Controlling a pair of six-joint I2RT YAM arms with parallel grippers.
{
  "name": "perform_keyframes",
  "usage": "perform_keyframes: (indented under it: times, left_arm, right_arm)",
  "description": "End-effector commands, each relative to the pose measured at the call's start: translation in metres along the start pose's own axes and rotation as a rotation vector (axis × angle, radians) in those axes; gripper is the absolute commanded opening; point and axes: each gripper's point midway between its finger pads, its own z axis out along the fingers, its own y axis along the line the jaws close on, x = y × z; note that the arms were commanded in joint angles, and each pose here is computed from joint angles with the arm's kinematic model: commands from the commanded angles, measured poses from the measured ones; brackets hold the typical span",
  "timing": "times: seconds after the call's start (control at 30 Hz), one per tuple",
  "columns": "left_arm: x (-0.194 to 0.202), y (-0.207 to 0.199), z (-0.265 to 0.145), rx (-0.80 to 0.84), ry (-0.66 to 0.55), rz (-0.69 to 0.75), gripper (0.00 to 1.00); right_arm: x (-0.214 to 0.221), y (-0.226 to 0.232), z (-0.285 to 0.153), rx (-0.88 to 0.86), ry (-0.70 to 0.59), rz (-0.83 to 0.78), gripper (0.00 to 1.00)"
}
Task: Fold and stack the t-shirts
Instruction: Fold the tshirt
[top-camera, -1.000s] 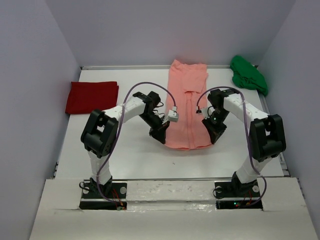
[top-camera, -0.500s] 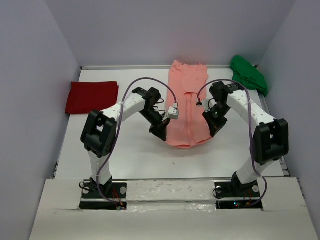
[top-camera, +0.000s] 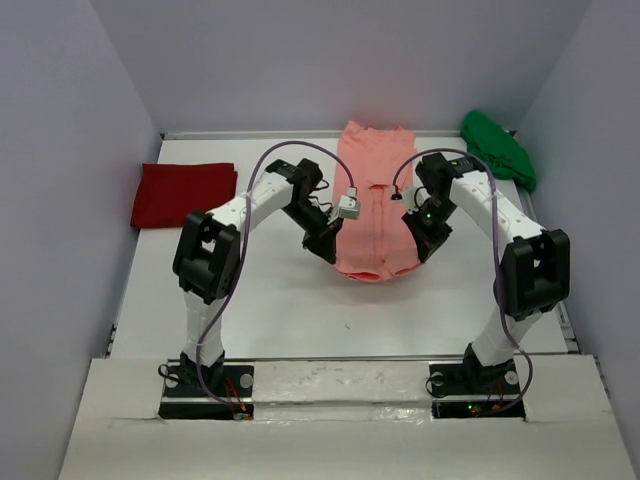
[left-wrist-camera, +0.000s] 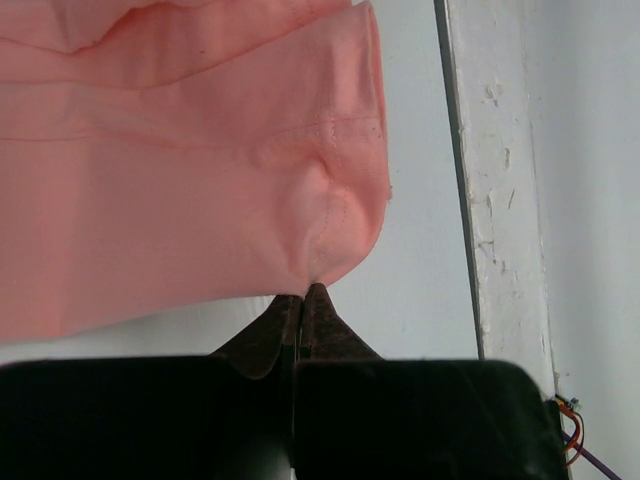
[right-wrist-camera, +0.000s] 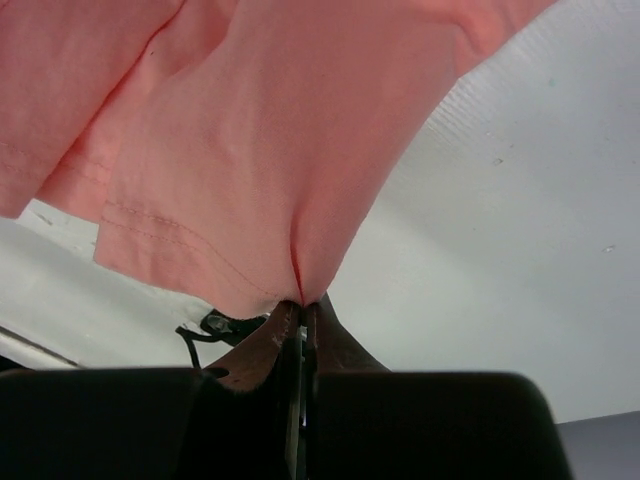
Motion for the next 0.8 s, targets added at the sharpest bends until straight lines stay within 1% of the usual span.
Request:
perform_keyframes:
  times: [0.0, 0.23, 0.57, 0.77]
  left_arm:
    - [-0.016, 0.004, -0.016, -0.023, -0.04, -0.017, 0.0]
    - [-0.032, 0.032, -0.035, -0.143, -0.086, -0.051, 0.0]
    - [-0.041, 0.055, -0.042, -0.195, -0.1, -0.09, 0.0]
    - [-0.047, 0.072, -0.049, -0.239, -0.107, -0.111, 0.0]
  right_arm:
    - [-0.018, -0.013, -0.012, 0.073, -0.062, 0.008, 0.0]
    - [-0.037, -0.032, -0.019, 0.17, -0.112, 0.02, 0.0]
    - [-0.07, -0.054, -0.033, 0.275, -0.18, 0.033, 0.0]
    - [-0.086, -0.066, -0.033, 0.311, -0.186, 0.035, 0.0]
